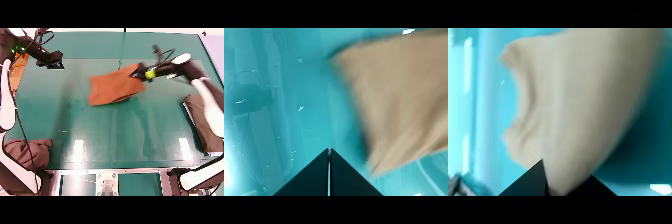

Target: Fold the shirts.

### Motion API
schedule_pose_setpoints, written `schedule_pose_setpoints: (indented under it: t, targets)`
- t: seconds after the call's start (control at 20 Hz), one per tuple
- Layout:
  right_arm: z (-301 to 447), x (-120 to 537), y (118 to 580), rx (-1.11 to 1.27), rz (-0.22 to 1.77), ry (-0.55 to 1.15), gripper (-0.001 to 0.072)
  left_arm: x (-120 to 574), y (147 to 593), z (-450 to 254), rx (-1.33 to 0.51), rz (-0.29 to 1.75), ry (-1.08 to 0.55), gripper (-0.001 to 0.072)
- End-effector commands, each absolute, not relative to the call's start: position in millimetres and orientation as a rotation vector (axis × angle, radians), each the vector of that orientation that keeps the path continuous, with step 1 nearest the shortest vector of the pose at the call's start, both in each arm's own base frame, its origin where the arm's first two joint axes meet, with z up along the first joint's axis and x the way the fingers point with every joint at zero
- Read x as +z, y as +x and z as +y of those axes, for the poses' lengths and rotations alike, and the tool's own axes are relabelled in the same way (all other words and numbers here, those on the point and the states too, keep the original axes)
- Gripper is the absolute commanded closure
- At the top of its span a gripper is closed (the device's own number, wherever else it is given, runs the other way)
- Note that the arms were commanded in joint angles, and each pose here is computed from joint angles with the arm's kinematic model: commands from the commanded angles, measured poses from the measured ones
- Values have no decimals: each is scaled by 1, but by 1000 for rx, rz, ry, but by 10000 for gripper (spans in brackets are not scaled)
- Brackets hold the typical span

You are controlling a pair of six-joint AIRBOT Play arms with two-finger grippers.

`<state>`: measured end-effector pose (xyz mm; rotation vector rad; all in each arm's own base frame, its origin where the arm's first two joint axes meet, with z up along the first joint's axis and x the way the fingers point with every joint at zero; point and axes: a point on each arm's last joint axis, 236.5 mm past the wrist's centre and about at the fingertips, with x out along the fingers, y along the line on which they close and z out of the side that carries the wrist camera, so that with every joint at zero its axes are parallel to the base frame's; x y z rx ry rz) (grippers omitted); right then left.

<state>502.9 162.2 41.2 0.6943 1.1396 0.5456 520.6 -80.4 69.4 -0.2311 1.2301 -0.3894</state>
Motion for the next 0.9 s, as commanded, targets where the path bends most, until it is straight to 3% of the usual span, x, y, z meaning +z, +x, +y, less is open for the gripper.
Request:
schedule_pose_setpoints:
  t: [0.0, 0.25, 0.4, 0.6, 0.85]
  targets:
    - [19, 79, 481, 217, 1168, 711, 697, 70, 521, -80, -389, 1229, -231, 688]
    - [-168, 125, 421, -138, 969, 940, 697, 70, 521, -80, -389, 1229, -231, 688]
    - [-239, 137, 369, -290, 889, 1018, 697, 65, 520, -81, -388, 1239, -236, 688]
    - [-289, 154, 309, -440, 801, 1096, 696, 34, 507, -81, -385, 1319, -251, 687]
    - [-300, 160, 253, -593, 736, 1193, 697, 36, 512, -83, -388, 1296, -262, 688]
